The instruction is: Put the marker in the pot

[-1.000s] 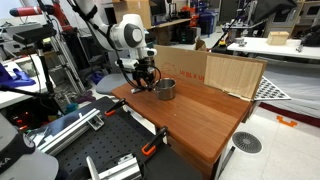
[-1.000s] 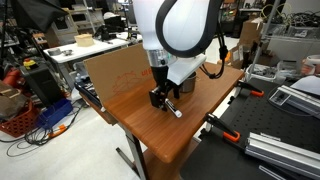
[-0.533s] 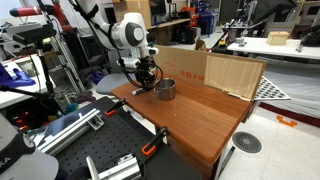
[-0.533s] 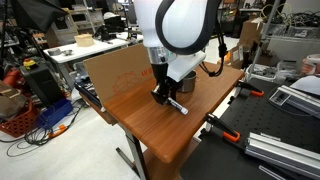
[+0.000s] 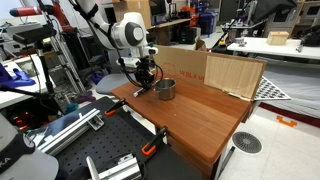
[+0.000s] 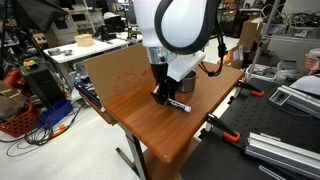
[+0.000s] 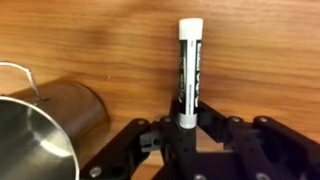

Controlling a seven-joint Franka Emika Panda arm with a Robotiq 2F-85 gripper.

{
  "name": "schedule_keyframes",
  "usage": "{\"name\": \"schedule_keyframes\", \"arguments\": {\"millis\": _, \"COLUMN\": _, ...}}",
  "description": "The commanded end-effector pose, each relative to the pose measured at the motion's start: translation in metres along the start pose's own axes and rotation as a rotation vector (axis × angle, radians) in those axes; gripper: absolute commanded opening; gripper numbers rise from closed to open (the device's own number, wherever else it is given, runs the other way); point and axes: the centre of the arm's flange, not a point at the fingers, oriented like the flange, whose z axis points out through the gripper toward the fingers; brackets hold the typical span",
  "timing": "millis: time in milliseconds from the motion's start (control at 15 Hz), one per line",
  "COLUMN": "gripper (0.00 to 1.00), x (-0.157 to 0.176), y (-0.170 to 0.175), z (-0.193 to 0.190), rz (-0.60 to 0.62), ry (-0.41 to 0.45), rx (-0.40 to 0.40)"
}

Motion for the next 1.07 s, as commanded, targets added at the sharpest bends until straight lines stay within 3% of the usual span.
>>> {"name": "schedule_keyframes", "arguments": {"millis": 0, "gripper": 0.06, "x": -0.001, "y": -0.009, "z": -0.011, "rz": -0.035, "ry": -0.01, "rx": 0.048}}
{"name": "schedule_keyframes", "arguments": {"millis": 467, "gripper": 0.06, "x": -0.002, "y": -0.019, "z": -0.061, "rz": -0.083, "ry": 0.049, "rx": 0.116}}
{"name": "schedule_keyframes", "arguments": {"millis": 1000, "gripper": 0.06, "x": 0.001, "y": 0.024, "z": -0.117, "rz": -0.117, "ry": 0.104, "rx": 0.068}}
